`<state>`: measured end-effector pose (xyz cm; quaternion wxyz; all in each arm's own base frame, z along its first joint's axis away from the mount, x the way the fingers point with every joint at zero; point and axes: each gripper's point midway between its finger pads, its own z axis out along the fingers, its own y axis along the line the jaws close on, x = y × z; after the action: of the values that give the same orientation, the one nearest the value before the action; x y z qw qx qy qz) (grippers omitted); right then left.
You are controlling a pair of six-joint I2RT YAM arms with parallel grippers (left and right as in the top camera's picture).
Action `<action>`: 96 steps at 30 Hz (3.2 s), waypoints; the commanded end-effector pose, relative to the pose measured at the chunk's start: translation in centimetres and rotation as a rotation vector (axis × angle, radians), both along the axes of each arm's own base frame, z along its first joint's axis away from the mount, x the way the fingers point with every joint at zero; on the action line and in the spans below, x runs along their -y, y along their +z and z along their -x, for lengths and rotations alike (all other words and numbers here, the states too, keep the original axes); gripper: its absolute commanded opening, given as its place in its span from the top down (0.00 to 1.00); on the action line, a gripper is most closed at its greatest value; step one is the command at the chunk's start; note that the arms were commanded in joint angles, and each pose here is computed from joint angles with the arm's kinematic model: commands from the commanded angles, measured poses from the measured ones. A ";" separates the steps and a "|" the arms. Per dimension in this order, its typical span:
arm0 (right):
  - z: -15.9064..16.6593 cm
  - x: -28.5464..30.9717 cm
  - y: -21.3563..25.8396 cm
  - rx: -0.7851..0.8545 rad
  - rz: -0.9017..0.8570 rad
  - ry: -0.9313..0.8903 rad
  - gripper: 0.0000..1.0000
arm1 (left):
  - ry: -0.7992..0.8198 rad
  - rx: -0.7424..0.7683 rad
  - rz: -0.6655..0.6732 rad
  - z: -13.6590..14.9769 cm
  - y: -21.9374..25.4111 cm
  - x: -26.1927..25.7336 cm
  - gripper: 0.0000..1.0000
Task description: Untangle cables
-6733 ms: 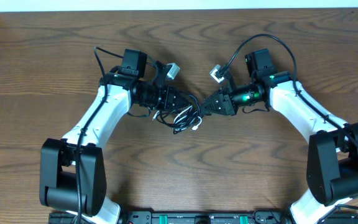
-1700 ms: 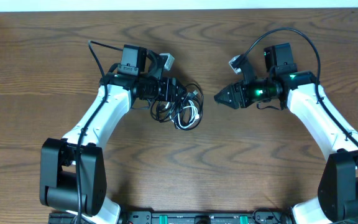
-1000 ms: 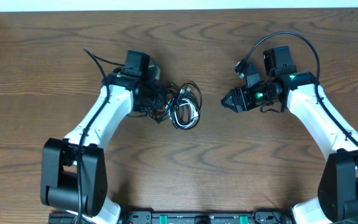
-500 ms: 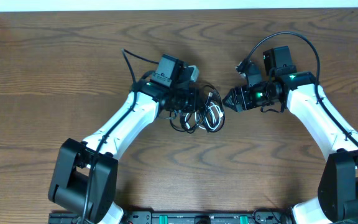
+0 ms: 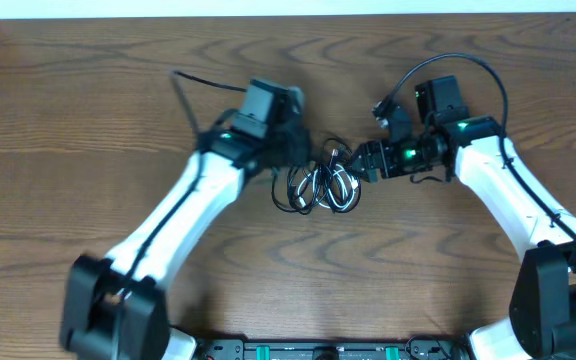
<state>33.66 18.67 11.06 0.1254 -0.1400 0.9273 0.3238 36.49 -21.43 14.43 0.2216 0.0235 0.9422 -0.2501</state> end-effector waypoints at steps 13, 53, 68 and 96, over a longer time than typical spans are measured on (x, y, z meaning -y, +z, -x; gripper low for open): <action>2.4 -5.2 -4.3 -0.046 0.108 -0.155 0.25 | 0.355 -0.030 -0.105 -1.6 2.3 -13.1 0.89; 3.2 -6.0 8.1 0.163 -0.688 0.340 0.99 | -0.060 0.039 -0.127 -0.9 -0.7 -10.0 0.89; 0.4 -5.7 7.0 0.045 -0.606 0.117 0.99 | -0.281 0.097 -0.074 0.5 -0.2 -7.9 0.89; 1.4 -5.0 4.5 0.124 -0.502 0.186 0.96 | -0.551 0.142 0.375 4.6 5.0 -1.8 0.75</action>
<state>32.58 23.62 14.29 0.1536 -0.1635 0.8099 0.5419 32.87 -18.75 18.97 0.2195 0.2369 0.8427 -0.4308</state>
